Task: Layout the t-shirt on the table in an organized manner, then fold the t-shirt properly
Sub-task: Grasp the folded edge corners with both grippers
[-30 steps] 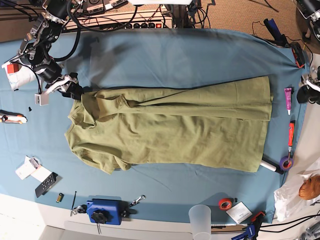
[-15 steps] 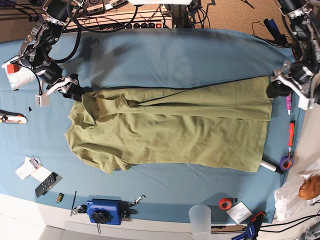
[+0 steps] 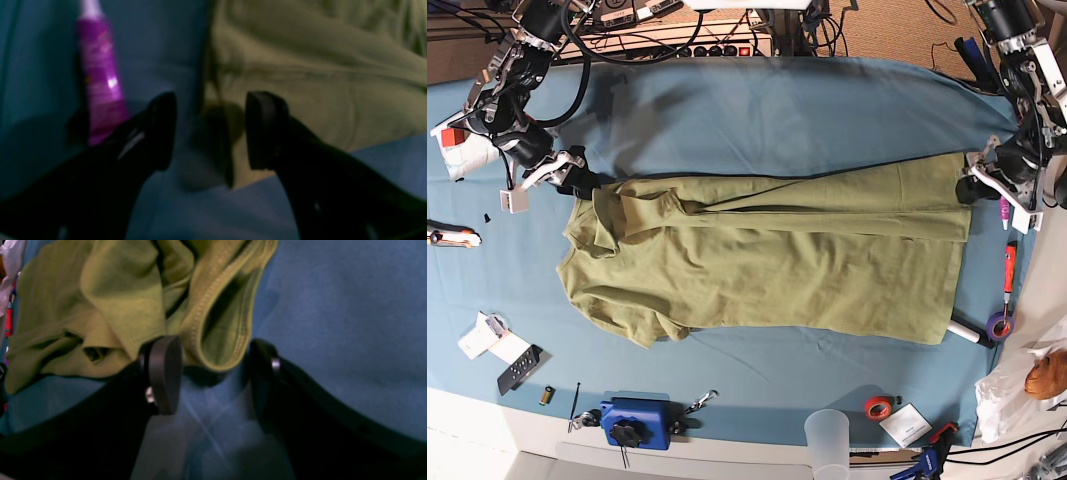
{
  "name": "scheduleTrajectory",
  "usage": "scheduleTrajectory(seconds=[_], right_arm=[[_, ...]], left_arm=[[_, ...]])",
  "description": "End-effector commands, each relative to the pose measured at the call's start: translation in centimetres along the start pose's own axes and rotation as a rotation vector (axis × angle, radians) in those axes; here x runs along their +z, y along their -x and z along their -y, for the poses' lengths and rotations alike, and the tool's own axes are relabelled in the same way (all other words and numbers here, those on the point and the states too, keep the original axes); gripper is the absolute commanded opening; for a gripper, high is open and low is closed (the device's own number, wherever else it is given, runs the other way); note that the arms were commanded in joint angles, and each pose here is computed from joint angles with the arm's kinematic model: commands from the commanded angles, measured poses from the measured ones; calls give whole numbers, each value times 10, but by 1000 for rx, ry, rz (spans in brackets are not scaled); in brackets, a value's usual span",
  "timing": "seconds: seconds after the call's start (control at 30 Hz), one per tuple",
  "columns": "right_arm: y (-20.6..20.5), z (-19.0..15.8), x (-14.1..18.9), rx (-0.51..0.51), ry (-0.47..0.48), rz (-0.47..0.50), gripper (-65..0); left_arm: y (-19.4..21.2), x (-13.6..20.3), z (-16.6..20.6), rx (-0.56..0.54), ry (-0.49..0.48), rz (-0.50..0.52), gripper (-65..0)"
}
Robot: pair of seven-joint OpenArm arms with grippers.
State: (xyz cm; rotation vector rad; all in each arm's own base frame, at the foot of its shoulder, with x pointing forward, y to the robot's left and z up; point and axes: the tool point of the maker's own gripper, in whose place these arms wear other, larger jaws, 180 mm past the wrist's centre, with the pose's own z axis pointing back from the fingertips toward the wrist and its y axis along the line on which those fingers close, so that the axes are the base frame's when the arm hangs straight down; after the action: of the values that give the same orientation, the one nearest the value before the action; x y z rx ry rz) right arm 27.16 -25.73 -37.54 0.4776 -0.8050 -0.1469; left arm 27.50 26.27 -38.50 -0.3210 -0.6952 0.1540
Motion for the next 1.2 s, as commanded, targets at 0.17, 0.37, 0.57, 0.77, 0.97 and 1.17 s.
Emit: scheduleTrajectory(seconds=[0.17,0.37,0.57,0.77,0.97,1.17], right_arm=[[-17,-2,4,27,-9,45,-330],[-17,-2,4,27,-10,49,-399],[-19,-2,4,27,-9,60,-650],[-26,-1,6,30,-5,88,-650],[-29,12,17,24,31,92,-650],[-31,16,31,35,10,33,-650]], left_arm=[[1,-16,-3,47,56,-47,-335],[9,-19,9,112,146,-77,-475],[15,-16,23,143,223,-113,-650],[7,-12,23,121,217,-90,-650],[-7,0,7,72,173,-81,-650],[-7,4,1,57,158,-100,-650]])
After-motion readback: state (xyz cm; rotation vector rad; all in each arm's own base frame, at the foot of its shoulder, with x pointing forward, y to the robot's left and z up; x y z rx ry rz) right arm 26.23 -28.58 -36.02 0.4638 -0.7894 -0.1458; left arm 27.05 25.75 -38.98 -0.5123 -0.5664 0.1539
